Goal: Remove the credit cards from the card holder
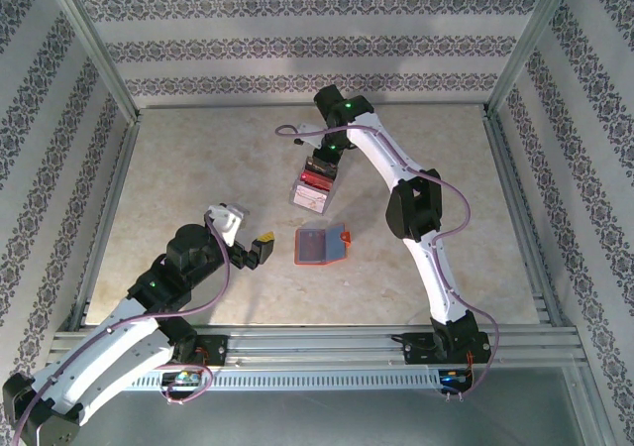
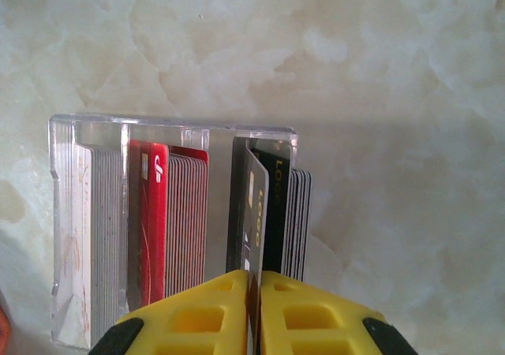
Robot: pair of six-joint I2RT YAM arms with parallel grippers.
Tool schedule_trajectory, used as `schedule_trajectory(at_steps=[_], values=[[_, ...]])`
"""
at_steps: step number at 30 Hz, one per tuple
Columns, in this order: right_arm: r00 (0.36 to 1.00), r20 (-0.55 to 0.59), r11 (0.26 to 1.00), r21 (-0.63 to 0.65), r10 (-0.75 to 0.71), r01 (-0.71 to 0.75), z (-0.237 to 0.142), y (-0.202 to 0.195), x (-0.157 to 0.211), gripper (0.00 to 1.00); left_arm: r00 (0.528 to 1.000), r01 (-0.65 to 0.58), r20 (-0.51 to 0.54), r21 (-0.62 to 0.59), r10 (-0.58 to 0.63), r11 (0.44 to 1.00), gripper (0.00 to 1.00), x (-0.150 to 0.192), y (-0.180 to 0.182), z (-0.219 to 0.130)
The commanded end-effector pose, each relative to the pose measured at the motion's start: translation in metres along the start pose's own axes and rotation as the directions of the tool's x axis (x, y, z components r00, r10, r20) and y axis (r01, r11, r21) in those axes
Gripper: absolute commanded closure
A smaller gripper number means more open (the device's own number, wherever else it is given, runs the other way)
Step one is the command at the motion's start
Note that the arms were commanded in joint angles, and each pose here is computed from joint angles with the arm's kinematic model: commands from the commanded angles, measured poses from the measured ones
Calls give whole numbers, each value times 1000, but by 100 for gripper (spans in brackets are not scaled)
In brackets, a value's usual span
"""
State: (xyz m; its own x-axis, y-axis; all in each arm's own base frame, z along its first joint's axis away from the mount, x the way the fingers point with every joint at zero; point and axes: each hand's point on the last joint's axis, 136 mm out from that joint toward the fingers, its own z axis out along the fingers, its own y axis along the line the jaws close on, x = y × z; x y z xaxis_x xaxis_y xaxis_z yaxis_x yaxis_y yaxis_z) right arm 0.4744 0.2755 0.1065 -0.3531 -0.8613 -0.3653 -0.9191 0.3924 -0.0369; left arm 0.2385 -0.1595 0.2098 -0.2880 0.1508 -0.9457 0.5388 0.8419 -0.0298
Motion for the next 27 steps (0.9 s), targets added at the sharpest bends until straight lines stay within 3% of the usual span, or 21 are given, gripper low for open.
schedule_trajectory(at_steps=[1,15,20,27], values=[[1000,14,1000,15,3,-4,-17,-4,-1,86,1000,17,7,5,-17,1000,0,-5,-2,-2],[998,65,998,56,1,-5,-54,3,-17,77,999,49,1,9,-49,999,0,-6,-3,-1],[993,103,995,73,53,-61,-79,5,-23,71,998,65,-18,0,-65,998,0,-4,-2,1],[974,159,983,55,163,-174,-125,24,-21,70,993,100,-55,-82,-105,992,0,-2,11,3]])
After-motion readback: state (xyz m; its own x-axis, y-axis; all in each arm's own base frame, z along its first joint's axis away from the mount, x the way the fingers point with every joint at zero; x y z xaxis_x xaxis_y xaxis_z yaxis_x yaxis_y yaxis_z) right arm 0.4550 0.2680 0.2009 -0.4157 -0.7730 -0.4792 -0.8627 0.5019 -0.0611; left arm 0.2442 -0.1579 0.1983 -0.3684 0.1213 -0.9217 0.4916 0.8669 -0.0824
